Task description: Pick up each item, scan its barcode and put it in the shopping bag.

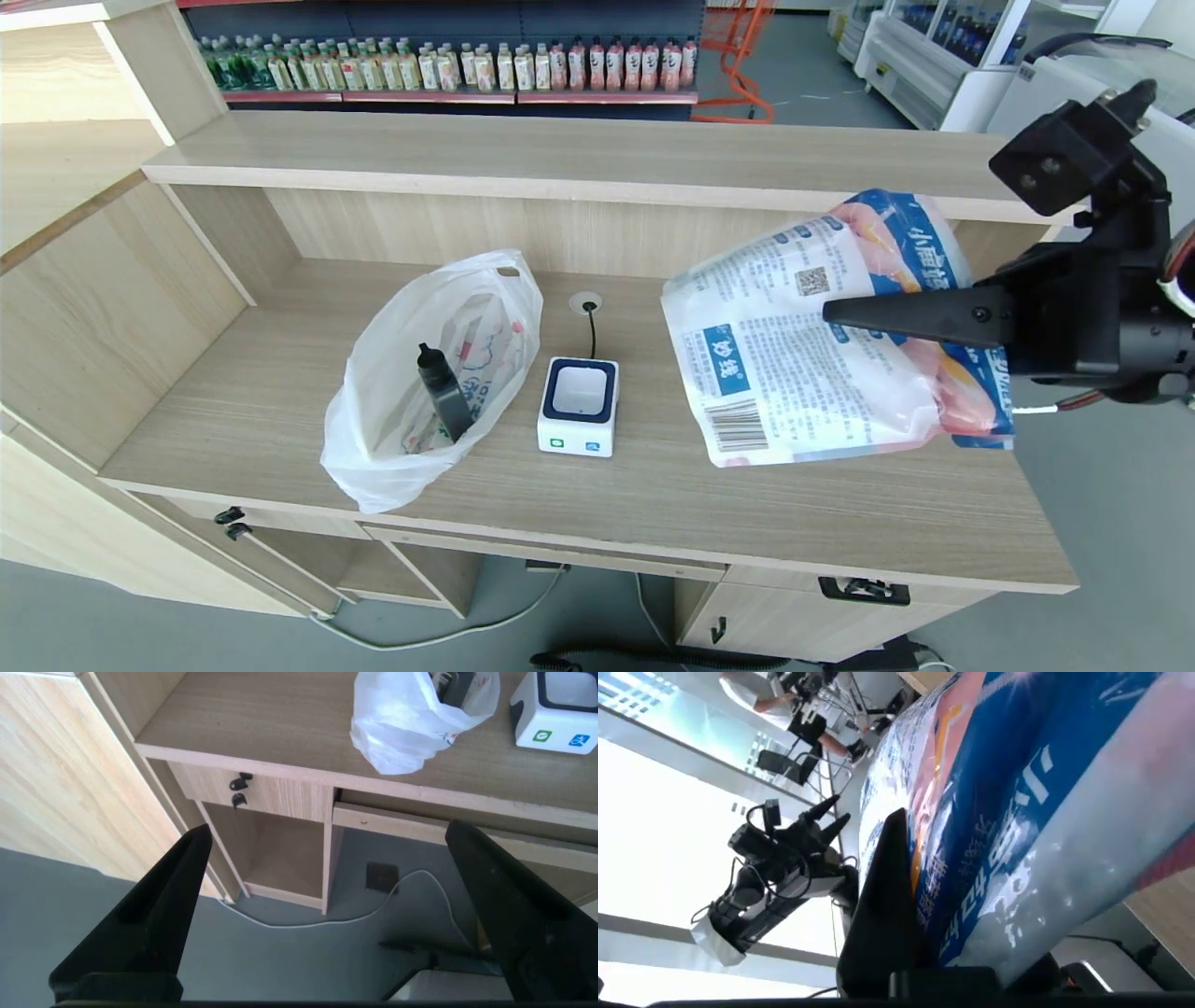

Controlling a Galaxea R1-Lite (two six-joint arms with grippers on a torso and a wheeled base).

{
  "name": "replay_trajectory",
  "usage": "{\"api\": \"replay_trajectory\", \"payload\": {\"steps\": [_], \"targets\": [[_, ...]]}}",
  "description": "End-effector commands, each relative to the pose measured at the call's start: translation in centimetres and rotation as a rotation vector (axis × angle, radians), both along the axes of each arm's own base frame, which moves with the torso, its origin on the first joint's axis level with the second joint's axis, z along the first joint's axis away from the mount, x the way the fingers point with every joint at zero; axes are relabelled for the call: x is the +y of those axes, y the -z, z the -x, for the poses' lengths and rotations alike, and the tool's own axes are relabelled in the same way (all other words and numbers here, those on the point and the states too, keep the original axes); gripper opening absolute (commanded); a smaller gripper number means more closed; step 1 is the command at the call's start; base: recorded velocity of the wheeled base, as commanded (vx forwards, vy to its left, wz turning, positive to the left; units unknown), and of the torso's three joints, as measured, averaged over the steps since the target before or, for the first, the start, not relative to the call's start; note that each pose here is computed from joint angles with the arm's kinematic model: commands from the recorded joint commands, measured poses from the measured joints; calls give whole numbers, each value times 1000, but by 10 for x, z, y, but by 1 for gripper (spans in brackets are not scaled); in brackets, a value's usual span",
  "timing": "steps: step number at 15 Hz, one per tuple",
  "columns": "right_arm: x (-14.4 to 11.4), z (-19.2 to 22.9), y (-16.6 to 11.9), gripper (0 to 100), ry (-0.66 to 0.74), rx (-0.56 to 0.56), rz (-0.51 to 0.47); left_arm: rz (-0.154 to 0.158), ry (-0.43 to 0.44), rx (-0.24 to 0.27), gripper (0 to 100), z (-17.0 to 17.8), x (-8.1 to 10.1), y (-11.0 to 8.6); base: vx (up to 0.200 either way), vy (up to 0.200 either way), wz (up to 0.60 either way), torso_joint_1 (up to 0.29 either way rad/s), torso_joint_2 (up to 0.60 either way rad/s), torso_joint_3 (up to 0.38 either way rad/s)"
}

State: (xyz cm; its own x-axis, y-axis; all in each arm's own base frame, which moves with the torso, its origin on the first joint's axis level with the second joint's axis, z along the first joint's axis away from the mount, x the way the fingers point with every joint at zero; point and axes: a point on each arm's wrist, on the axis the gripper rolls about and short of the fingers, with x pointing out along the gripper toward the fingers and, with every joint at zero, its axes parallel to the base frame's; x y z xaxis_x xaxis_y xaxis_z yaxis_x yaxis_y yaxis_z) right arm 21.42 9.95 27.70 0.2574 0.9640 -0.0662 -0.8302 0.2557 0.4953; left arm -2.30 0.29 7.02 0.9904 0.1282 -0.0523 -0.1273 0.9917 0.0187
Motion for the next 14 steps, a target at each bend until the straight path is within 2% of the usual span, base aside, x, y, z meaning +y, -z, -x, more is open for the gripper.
{"api": "replay_trajectory", "payload": {"steps": [1, 5, 8, 14], "targets": [[5, 9, -1, 0, -26, -10, -2, 0, 0, 1, 100, 0, 0, 0, 0, 0, 0, 0, 0, 0], [17, 19, 4, 0, -94, 29, -1, 0, 0, -1, 100, 0, 0, 0, 0, 0, 0, 0, 0, 0], [19, 20, 4, 0, -97, 118, -19, 0, 0, -1, 100, 0, 0, 0, 0, 0, 0, 0, 0, 0], [18, 19, 6, 0, -87, 129, -15, 0, 0, 1, 100, 0, 0, 0, 0, 0, 0, 0, 0, 0]]}}
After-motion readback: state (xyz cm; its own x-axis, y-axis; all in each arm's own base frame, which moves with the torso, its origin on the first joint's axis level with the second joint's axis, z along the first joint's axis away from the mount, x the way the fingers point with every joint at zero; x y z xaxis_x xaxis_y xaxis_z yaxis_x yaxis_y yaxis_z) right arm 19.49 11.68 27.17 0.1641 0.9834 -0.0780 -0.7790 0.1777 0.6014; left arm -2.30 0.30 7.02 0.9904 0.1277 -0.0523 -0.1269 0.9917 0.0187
